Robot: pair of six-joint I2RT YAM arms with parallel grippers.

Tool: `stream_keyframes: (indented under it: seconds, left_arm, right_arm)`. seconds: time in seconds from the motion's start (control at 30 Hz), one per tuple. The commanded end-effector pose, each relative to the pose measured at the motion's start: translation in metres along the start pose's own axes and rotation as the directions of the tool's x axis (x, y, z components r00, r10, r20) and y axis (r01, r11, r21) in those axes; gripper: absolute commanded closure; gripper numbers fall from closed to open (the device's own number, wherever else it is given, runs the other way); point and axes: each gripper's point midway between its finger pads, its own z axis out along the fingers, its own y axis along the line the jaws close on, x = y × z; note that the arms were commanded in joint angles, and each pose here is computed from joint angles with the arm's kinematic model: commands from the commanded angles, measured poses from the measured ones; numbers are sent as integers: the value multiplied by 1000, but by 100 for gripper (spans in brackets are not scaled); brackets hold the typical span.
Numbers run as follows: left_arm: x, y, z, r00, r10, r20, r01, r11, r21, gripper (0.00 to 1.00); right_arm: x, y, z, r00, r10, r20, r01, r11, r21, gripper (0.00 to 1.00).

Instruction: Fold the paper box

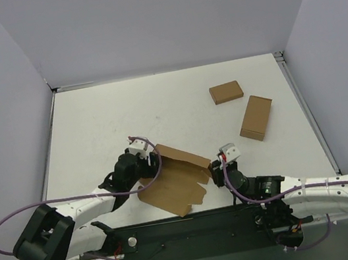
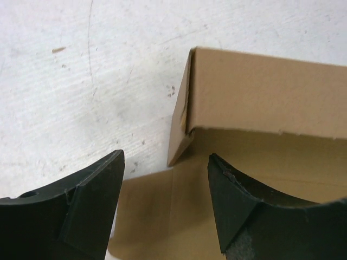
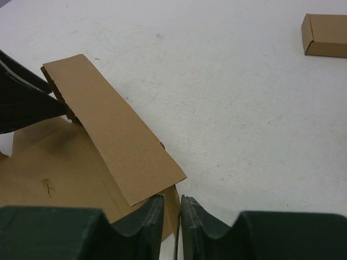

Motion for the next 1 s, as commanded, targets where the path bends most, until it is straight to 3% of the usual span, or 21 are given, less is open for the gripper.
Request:
stream_keyframes:
  seconds: [0.0, 0.23, 0.43, 0.57, 0.73, 0.97]
  left_arm:
    - [-53, -20, 11, 983, 51, 177, -68, 993, 92, 30]
    - [-46, -26, 29, 977, 93, 193, -118, 985, 123, 54]
    - [-47, -29, 32, 971, 91, 221, -124, 982, 141, 69]
    - [-42, -32, 32, 975, 74, 209, -106, 983, 151, 88]
    - [-38, -42, 28, 976, 70, 205, -105, 981, 165, 94]
    - [-31, -31, 23, 980, 86, 180, -96, 994, 48, 97]
  right_arm:
    - [-6, -4, -2, 999, 36, 20, -36, 999, 8, 73]
    - [-1, -13, -9, 998, 58, -8, -58, 998, 34, 37]
    - [-7, -19, -19, 990, 141, -23, -140, 989, 46, 20]
    - [-19, -22, -23, 968, 251, -23, -250, 966, 65, 17]
    - [-34, -22, -26, 945, 325, -41, -320, 942, 101, 17]
    - [-81, -19, -22, 869, 493, -38, -481, 861, 162, 12]
